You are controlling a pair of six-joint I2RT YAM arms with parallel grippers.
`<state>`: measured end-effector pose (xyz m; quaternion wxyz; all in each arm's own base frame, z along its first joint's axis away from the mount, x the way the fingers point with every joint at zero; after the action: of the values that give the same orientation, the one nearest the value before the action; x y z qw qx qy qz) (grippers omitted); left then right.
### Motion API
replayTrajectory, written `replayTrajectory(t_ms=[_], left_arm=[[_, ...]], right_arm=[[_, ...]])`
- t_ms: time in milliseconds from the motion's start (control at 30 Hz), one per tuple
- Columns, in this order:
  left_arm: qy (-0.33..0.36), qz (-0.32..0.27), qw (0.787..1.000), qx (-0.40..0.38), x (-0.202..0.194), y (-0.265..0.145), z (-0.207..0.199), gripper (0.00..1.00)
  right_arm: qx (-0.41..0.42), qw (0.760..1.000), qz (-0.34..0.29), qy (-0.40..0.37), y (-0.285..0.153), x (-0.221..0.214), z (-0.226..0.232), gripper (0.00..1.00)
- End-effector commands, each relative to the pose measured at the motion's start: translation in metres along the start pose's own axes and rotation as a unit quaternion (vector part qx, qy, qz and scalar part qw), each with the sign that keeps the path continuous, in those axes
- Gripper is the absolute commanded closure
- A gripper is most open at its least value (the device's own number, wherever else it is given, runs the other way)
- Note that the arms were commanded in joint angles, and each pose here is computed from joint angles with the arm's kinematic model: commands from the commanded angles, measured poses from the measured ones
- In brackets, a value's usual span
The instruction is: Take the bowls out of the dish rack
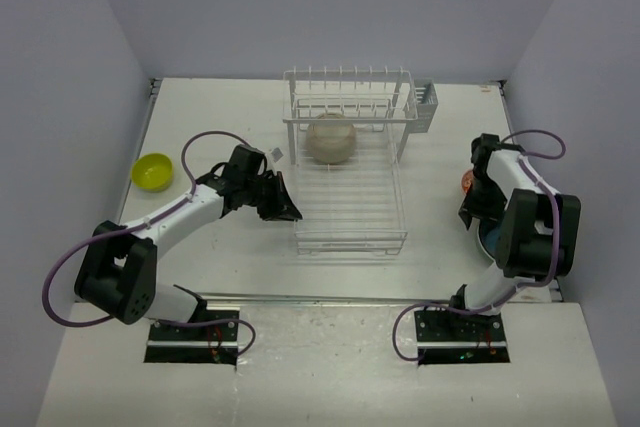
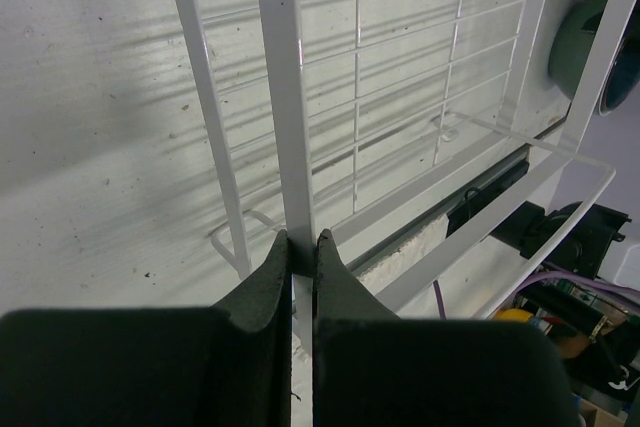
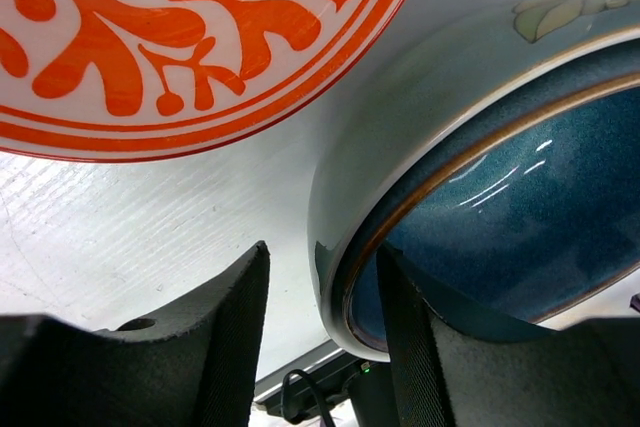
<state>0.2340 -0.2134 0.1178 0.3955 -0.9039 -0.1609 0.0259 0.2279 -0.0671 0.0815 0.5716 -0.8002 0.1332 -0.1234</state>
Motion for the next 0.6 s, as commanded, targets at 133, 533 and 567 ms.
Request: replayTrajectory(t_ms=[133, 533, 567], left_arm=[[0.006, -0.017, 0.995, 0.103, 0.003, 0.015, 0.055, 1.00], [0.012, -0.008, 0.992, 0.122, 0.000, 0.012, 0.062, 1.00], [0.013, -0.009, 0.992, 0.122, 0.000, 0.012, 0.061, 1.00]], right_arm=[[0.003, 0.999, -0.050, 0.022, -0.024, 0.006, -0.008, 0.38], [0.135, 0.968, -0.200, 0.061, -0.130, 0.026, -0.003, 0.19], [0.154, 0.963, -0.214, 0.054, -0.140, 0.027, 0.001, 0.19]])
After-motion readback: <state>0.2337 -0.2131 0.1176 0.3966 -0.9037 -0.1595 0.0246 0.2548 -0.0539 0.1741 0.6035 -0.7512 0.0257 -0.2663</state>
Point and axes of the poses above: each gripper's point midway between its finger pads, its own y axis out along the fingers, its own z axis along the line the jaws close on, x = y × z, the point moved 3 cm from there along -y, back along the fingers, and after that the axes turned 11 degrees about -y, right-handed, at the moved point
